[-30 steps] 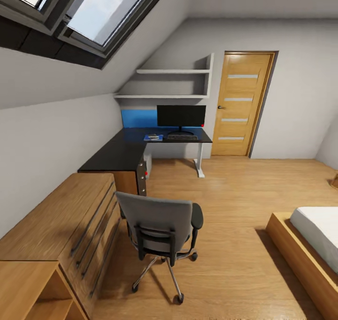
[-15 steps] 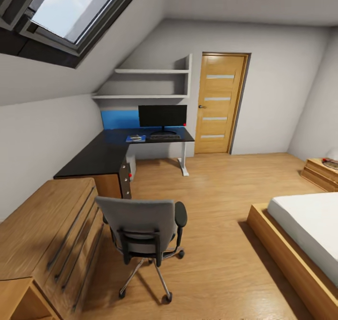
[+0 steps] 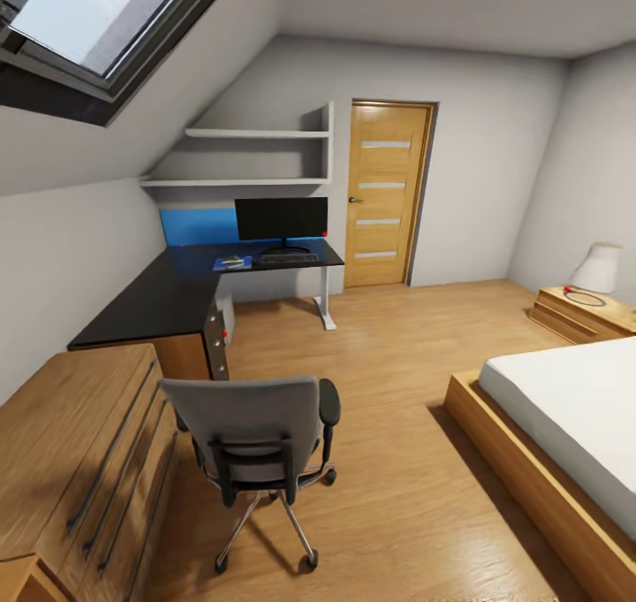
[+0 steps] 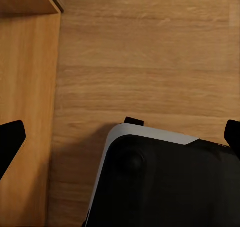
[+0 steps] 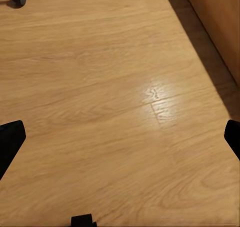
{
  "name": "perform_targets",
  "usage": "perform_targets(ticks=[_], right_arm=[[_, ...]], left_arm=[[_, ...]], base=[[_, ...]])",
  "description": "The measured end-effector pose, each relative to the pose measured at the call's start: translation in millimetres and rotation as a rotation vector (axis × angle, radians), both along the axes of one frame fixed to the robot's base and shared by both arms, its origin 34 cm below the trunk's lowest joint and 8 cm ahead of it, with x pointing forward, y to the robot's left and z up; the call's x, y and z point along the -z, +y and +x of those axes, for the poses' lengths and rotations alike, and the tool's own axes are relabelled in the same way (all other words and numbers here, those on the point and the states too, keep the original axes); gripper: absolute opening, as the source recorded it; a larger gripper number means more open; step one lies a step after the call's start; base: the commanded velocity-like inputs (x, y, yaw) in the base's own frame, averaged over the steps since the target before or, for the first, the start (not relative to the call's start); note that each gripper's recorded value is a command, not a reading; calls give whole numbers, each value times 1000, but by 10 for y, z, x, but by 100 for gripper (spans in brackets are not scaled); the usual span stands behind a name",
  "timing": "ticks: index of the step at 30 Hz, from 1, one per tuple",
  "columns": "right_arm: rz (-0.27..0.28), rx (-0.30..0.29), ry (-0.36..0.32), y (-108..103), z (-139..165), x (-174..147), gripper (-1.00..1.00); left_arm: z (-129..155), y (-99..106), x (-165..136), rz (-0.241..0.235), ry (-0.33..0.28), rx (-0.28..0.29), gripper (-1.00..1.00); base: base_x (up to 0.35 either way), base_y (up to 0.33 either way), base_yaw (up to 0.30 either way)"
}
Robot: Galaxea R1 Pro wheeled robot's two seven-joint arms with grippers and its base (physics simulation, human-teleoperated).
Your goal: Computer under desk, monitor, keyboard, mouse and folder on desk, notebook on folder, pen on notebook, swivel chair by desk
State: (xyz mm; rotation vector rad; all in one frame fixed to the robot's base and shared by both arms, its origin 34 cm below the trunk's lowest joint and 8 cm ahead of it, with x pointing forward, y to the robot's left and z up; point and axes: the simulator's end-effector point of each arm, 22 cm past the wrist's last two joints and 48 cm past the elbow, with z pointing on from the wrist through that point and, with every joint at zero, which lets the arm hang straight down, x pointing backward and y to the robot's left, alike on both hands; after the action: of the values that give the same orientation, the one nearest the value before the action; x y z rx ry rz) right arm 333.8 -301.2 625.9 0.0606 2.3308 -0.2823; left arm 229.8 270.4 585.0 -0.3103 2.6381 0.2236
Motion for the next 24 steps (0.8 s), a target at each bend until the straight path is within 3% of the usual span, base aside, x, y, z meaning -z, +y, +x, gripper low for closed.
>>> perform_targets(ticks=[17, 24], right_arm=[[5, -2, 6, 43, -3, 11, 100], [6, -8, 24, 58, -24, 40, 100]], left_arm=[[-1, -4, 0, -1, 0, -1, 100], [0, -4, 0, 0, 0, 0, 100]], base=[[0, 26, -54], [0, 201, -2]])
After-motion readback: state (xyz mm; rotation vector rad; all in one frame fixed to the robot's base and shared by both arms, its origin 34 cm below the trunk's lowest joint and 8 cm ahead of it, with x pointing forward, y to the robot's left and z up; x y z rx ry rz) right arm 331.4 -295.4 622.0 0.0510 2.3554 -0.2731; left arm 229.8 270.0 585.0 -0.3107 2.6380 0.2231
